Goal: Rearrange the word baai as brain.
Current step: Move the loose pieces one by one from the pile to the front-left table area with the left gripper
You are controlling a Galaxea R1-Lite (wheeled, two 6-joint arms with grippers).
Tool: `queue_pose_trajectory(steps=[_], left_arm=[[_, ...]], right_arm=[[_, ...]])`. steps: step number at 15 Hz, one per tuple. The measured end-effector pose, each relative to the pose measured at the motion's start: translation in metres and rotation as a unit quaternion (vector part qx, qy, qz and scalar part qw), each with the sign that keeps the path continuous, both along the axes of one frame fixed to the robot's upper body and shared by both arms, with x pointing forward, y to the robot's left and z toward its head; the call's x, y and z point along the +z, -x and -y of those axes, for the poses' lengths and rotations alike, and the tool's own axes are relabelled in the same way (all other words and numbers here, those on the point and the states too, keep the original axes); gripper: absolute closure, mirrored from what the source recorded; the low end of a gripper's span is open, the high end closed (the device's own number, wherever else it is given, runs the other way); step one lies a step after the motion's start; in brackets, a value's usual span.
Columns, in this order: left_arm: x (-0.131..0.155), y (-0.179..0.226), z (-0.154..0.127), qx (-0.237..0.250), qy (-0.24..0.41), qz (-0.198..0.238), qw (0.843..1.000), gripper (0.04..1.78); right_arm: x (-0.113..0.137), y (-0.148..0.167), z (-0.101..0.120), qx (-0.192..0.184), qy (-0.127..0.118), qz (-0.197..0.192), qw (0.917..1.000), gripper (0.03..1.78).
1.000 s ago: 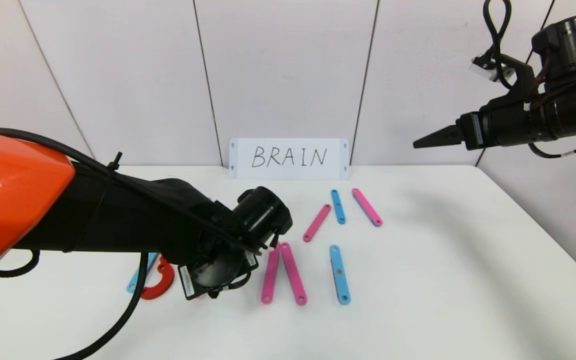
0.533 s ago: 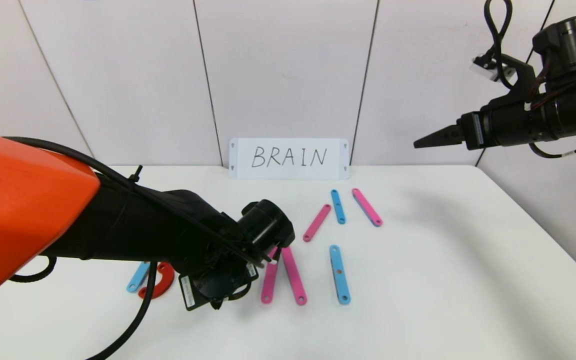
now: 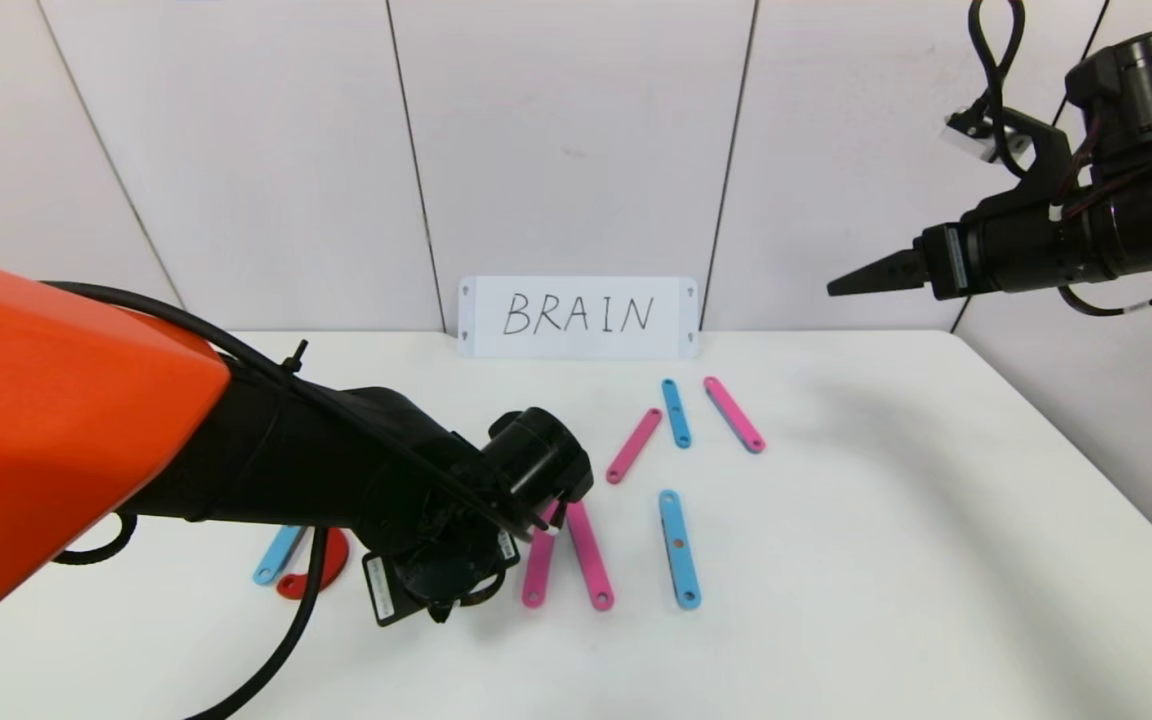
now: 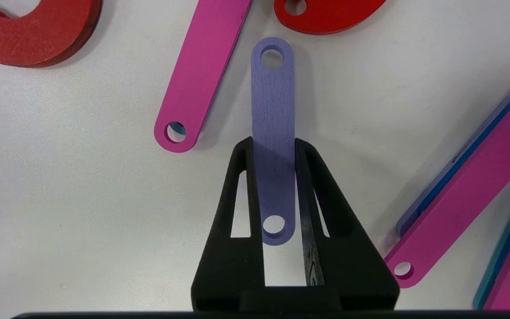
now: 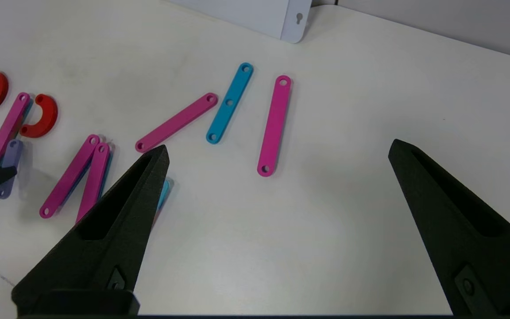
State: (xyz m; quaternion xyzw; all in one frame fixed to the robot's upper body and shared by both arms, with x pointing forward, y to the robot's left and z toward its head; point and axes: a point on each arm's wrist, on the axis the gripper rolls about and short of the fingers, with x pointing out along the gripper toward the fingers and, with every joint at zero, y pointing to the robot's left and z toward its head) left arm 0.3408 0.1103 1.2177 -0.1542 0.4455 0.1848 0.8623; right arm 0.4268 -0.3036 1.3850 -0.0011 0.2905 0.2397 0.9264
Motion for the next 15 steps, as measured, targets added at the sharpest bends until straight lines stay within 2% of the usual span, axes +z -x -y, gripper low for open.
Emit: queue_pose_trajectory(steps=[2, 4, 9, 11, 13, 15], left_arm=[[-0.0014, -0.0009, 0.0003, 0.001, -0.001, 0.001, 1.0, 1.47], [-0.003, -0.0021, 0.0001, 0.002, -0.002, -0.001, 1.0, 1.3], [-0.0037, -0.0036, 0.0007, 0.003, -0.002, -0.001, 1.0, 0.48], [-0.0028, -0.004, 0.0015, 0.002, 0.001, 0.001, 1.0, 0.25], [-0.0027, -0.0038, 0.0018, 0.001, 0.001, 0.001, 1.0, 0.11], [-0.0023, -0.0039, 0.0022, 0.001, 0.002, 0.001, 1.0, 0.08]], right_arm=[[0.0002, 0.0002, 0.0, 0.0, 0.0, 0.0, 1.0, 0.07], [0.0003, 0.0003, 0.0, 0.0, 0.0, 0.0, 1.0, 0.07], [0.0001, 0.0004, -0.0003, 0.001, 0.0, 0.0, 1.0, 0.07], [-0.0006, 0.0005, -0.0004, 0.001, 0.0, -0.001, 1.0, 0.07], [-0.0009, 0.0005, -0.0005, 0.001, 0.0, -0.001, 1.0, 0.07], [-0.001, 0.0006, -0.0012, 0.003, 0.001, -0.001, 1.0, 0.07]])
